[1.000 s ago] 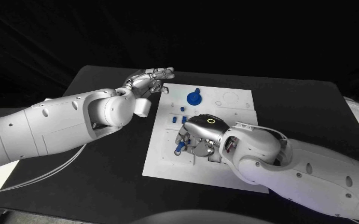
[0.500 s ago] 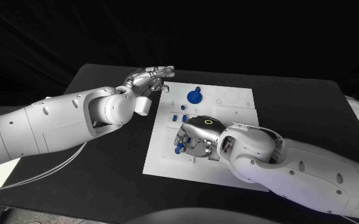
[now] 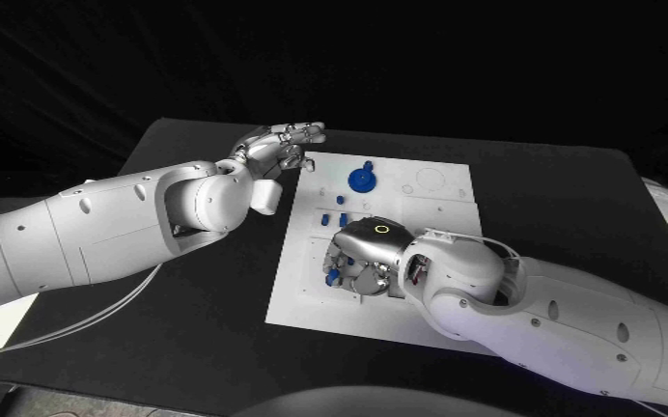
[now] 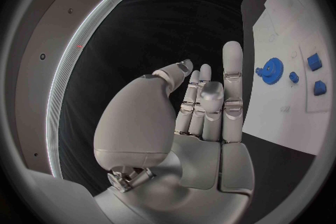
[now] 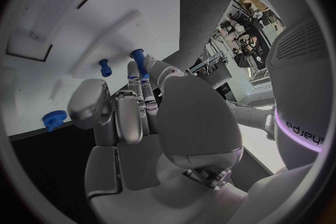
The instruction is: Assemble the parts on the task board
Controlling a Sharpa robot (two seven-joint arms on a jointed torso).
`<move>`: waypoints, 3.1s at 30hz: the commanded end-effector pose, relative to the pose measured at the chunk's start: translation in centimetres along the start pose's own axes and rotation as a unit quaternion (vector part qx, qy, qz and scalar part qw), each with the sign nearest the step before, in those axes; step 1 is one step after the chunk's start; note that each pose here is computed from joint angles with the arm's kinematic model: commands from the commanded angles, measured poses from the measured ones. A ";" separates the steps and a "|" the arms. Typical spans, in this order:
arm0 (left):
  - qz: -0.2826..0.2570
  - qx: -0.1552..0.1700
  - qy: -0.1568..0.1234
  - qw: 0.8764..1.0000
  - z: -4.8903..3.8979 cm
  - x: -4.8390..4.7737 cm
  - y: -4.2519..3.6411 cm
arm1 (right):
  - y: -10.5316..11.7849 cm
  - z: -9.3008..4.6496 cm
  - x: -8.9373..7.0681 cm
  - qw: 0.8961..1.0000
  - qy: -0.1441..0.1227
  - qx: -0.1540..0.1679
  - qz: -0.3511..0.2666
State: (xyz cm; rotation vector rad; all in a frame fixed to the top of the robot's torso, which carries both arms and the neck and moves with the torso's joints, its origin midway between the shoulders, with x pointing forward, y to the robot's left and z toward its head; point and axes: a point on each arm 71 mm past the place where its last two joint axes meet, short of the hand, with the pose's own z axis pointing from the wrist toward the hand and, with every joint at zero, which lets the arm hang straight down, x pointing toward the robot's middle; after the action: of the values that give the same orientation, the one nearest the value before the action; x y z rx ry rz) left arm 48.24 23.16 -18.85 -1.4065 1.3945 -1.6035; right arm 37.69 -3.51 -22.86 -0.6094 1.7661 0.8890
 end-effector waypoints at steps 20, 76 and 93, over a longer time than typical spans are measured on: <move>-0.002 -0.002 0.013 1.000 0.01 0.21 0.00 | 0.3 -0.6 -0.4 0.998 -0.067 -0.005 -0.005; 0.007 0.000 0.025 1.000 -1.05 0.56 0.10 | -10.1 -15.2 0.9 0.942 -0.016 0.309 0.129; 0.006 -0.002 0.026 1.000 -1.07 0.53 0.12 | -10.3 -13.4 2.8 0.944 0.023 0.304 0.125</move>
State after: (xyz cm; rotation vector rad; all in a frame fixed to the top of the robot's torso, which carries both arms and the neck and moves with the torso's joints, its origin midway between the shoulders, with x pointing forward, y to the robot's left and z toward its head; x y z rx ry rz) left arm 47.12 23.20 -18.82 -1.3808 1.4309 -1.6137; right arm 37.27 -20.35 -24.51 0.0391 2.0011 0.4768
